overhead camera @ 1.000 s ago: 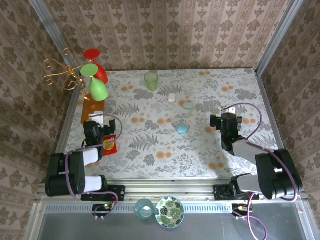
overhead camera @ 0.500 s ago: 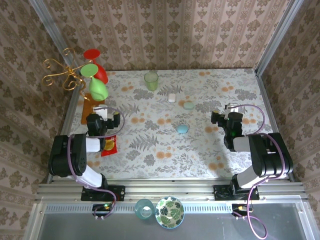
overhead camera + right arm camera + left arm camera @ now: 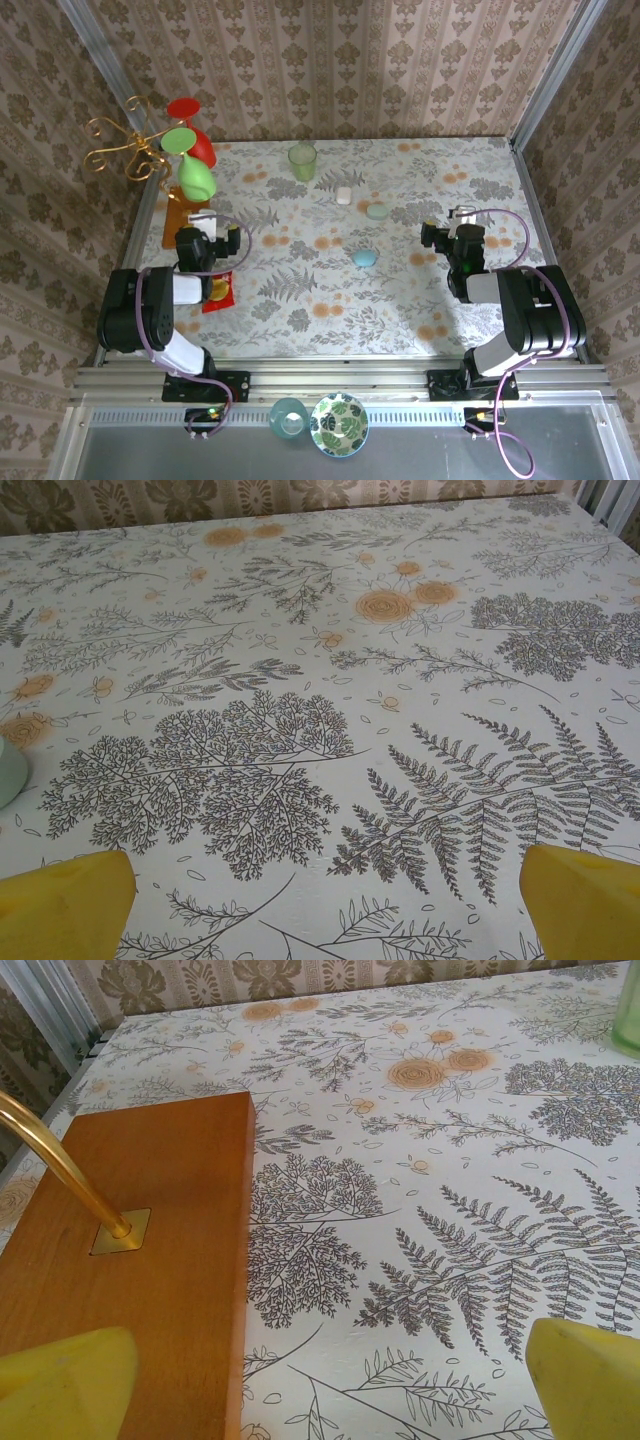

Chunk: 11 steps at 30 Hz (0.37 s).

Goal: Insert the wireless bluetooth earbuds into the charging case

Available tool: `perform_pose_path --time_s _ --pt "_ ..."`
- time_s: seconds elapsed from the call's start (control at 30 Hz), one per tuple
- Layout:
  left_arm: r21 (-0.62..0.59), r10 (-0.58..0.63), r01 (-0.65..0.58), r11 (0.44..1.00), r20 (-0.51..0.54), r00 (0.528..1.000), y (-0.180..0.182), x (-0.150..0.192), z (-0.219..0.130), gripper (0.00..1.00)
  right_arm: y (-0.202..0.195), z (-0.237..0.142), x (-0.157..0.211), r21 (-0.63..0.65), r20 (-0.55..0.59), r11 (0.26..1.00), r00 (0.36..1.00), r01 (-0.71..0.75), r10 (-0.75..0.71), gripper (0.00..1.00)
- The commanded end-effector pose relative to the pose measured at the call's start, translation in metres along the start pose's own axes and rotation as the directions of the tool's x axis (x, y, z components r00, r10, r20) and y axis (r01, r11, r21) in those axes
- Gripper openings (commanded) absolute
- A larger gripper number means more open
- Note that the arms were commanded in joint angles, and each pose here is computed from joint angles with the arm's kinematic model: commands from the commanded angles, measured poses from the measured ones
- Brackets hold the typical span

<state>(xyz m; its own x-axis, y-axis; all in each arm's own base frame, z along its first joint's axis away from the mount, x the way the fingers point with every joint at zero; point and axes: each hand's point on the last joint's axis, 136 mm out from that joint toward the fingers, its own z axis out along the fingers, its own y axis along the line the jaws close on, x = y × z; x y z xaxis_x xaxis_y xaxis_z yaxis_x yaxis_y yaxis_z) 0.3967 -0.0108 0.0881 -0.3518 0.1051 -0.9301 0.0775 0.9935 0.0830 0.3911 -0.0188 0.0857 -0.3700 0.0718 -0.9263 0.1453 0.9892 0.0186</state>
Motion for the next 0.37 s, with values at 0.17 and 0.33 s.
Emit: perform_pose_path --time_s 0.17,0.33 --pt "-0.008 0.022 -0.022 1.000 0.026 0.999 0.0007 -0.0079 0.0011 1.00 0.0043 0.0010 -0.0138 -0.016 0.044 1.000 0.999 0.013 -0.013 1.00" --pt "-0.013 0.025 -0.025 1.000 0.032 0.999 0.0011 -0.0084 0.0001 1.00 0.0047 0.0007 -0.0138 -0.017 0.045 1.000 0.999 0.014 -0.013 1.00"
